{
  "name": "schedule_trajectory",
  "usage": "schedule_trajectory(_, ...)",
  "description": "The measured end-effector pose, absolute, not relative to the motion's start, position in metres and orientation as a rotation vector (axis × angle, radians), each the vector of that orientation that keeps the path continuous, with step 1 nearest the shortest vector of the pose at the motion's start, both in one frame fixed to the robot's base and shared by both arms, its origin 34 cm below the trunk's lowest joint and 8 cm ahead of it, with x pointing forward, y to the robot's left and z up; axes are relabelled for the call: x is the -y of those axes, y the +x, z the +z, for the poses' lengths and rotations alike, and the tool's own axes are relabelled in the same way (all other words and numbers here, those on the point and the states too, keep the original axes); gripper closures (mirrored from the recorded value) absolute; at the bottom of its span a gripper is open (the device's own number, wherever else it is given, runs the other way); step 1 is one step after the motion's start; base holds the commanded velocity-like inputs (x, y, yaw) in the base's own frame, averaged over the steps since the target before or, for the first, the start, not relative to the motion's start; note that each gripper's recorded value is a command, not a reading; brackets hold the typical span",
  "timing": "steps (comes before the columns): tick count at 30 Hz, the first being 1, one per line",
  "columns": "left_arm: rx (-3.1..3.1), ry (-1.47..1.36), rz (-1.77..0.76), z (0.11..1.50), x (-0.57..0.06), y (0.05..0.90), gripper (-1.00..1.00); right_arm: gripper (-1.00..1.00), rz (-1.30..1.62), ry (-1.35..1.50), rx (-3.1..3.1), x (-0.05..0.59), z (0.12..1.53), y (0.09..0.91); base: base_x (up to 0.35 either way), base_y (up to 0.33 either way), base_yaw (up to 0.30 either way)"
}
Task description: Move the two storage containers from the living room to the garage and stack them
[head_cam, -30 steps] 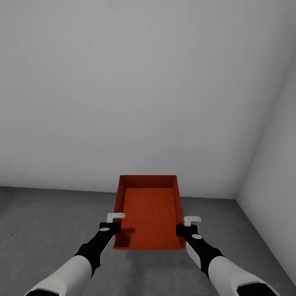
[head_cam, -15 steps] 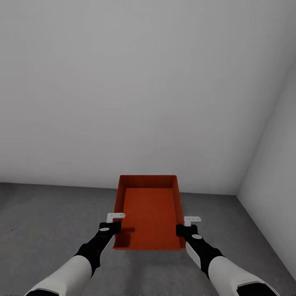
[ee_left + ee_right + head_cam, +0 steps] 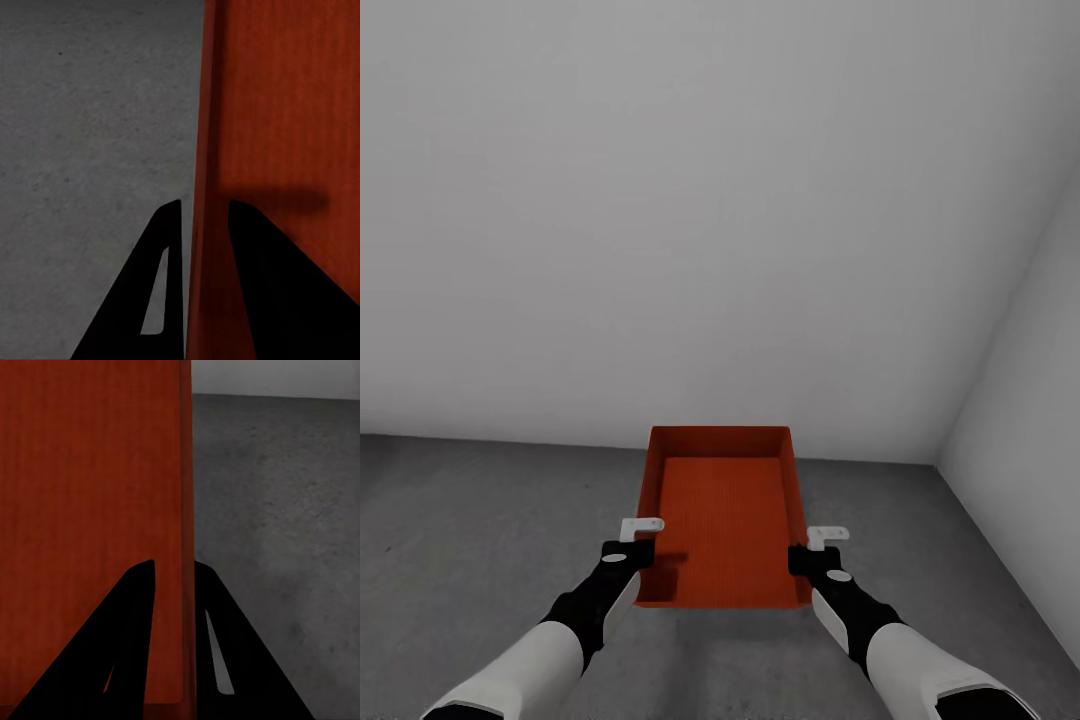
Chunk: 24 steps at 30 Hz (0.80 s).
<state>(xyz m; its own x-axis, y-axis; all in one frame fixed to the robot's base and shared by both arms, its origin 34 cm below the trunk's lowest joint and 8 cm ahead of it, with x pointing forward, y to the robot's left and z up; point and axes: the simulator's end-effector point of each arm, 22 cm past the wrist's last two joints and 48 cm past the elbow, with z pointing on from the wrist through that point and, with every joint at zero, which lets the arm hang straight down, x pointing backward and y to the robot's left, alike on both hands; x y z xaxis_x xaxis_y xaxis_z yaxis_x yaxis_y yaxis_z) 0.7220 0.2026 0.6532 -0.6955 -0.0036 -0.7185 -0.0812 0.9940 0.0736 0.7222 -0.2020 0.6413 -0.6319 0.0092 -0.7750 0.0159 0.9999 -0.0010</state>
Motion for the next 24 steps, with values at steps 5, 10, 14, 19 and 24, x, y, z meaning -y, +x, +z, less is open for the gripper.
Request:
schedule_trajectory(5,-2.345,-0.058,0.127,0.640,-0.203,0.720,1.00,1.00,-0.010,0.017,-2.262,0.202,0.628,0.720,0.000,0.000,0.000)
schedule_trajectory(10,-2.354,-0.058,0.128,0.626,-0.203,0.718,1.00,1.00,-0.010,0.017,-2.272,0.202,0.614,0.718,0.000,0.000,0.000)
schedule_trajectory(14,-2.361,-0.058,0.128,0.615,-0.203,0.716,1.00,1.00,-0.010,0.017,-2.278,0.202,0.603,0.716,0.000,0.000,0.000)
schedule_trajectory(19,-2.369,-0.057,0.128,0.602,-0.203,0.714,1.00,1.00,-0.010,0.017,-2.286,0.202,0.590,0.714,0.000,0.000,0.000)
schedule_trajectory(24,-2.377,-0.057,0.129,0.588,-0.203,0.712,1.00,1.00,-0.010,0.017,-2.294,0.202,0.576,0.712,0.000,0.000,0.000)
